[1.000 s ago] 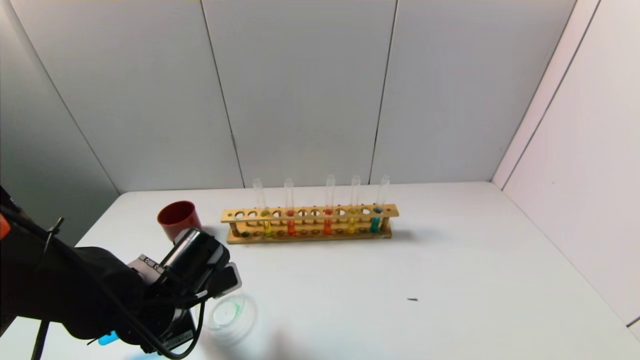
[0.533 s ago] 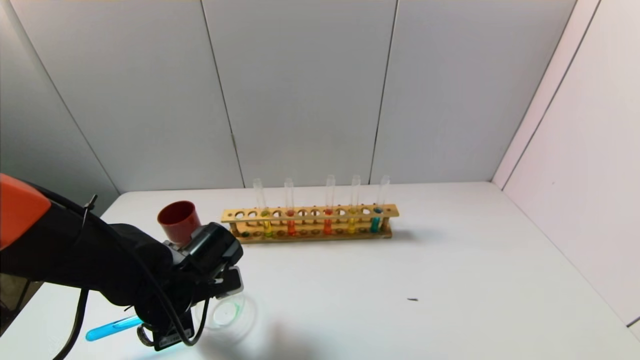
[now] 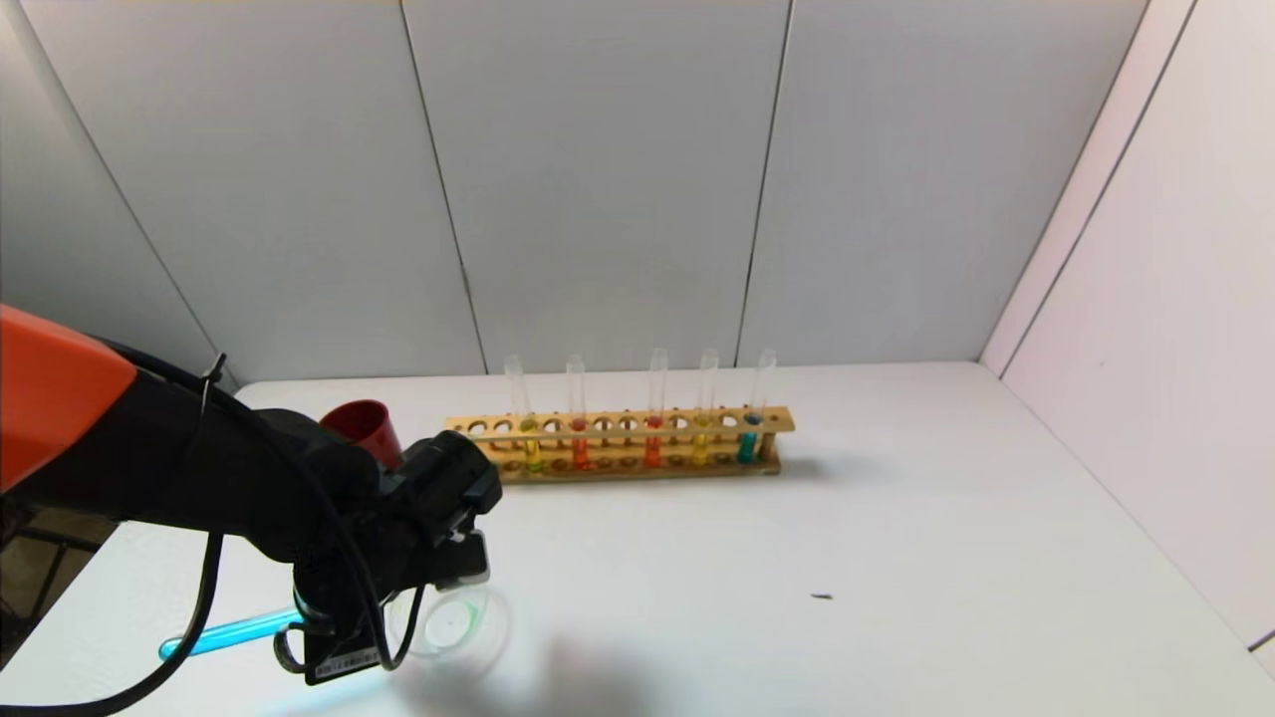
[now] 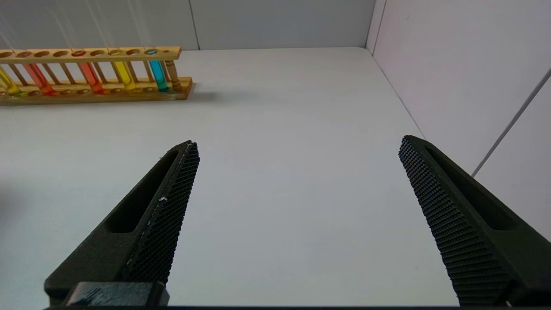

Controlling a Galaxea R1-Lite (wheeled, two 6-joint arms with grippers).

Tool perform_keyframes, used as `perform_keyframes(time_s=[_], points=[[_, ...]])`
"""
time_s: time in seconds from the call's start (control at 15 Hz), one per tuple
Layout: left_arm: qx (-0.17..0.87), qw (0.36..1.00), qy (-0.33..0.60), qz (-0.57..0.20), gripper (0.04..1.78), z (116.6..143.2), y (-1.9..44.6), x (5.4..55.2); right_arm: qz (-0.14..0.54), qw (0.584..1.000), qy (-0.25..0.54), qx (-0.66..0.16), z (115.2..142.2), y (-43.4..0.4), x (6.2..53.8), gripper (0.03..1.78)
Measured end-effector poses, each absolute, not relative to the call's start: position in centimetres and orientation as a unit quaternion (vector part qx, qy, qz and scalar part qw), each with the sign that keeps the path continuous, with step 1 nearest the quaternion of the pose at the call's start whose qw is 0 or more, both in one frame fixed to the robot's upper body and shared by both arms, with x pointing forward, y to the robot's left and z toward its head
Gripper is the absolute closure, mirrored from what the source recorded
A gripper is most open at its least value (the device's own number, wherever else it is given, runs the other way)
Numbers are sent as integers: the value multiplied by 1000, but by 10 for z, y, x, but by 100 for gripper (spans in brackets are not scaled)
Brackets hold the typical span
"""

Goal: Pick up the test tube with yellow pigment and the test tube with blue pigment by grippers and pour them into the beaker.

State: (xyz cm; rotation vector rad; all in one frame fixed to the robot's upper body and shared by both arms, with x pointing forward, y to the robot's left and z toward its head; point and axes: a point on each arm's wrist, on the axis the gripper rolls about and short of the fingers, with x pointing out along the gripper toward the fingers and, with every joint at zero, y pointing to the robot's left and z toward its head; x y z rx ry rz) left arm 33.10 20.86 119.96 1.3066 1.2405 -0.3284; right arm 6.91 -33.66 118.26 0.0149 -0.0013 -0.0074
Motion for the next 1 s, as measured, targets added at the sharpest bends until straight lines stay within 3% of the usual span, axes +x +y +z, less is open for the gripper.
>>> perform_keyframes(time_s=[1.0], points=[[596, 524, 590, -154, 151, 1216, 198, 343, -4, 1000, -1, 8, 1183, -337, 69, 11]])
